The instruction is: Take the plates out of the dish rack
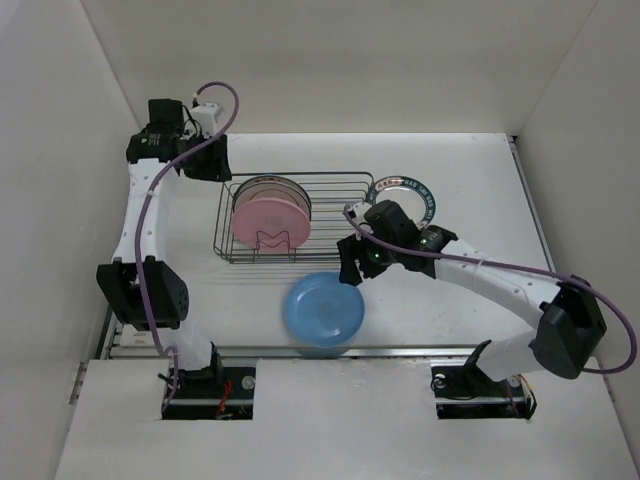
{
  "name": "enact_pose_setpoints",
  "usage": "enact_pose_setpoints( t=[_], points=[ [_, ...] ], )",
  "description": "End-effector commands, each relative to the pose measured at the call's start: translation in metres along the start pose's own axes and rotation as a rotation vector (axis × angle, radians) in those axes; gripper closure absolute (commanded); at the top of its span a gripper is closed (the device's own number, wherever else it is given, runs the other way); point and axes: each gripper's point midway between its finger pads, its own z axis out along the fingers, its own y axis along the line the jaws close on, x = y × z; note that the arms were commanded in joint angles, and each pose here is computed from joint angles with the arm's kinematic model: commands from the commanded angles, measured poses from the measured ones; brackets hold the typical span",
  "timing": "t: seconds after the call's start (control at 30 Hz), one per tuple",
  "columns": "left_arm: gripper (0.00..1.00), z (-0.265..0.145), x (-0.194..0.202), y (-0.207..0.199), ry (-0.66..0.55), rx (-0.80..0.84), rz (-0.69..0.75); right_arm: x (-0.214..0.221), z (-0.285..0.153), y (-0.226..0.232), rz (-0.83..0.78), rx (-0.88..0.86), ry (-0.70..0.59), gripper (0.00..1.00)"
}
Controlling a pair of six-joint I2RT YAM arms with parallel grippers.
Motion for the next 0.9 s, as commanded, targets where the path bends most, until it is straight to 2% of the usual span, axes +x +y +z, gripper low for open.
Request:
enact_pose_setpoints(
  t=[0.0,0.1,0.3,0.47,0.53,0.6,0.67,0.87],
  points=[
    [0.60,-0.011,0.013,-0.053,0.021,0.193,0.300,-0.042,-0.025,0.013,-0.046,-0.022,-0.122,0.29],
    [0.60,0.005,0.024,-0.068,0.100,0.189,0.401,-0.048,-0.025,0.014,-0.065,-0.022,-0.126,0.29],
    [0.61,0.030,0.042,-0.082,0.257,0.258,0.448,-0.046,-0.014,0.013,-0.060,-0.023,-0.096,0.29],
    [0.61,0.035,0.059,-0.082,0.302,0.258,0.484,-0.038,-0.012,0.009,-0.057,-0.011,-0.086,0.29],
    [0.65,0.036,0.062,-0.080,0.314,0.251,0.483,-0.037,-0.010,0.008,-0.048,-0.012,-0.086,0.29],
    [0.65,0.037,0.060,-0.080,0.305,0.247,0.476,-0.037,-0.010,0.008,-0.048,-0.012,-0.086,0.29],
    [0.58,0.034,0.051,-0.077,0.272,0.197,0.452,-0.033,-0.008,0.007,-0.047,-0.009,-0.078,0.29],
    [0.46,0.002,-0.001,-0.084,0.063,0.125,0.428,-0.031,-0.006,0.007,-0.045,-0.016,-0.066,0.29]
  ],
)
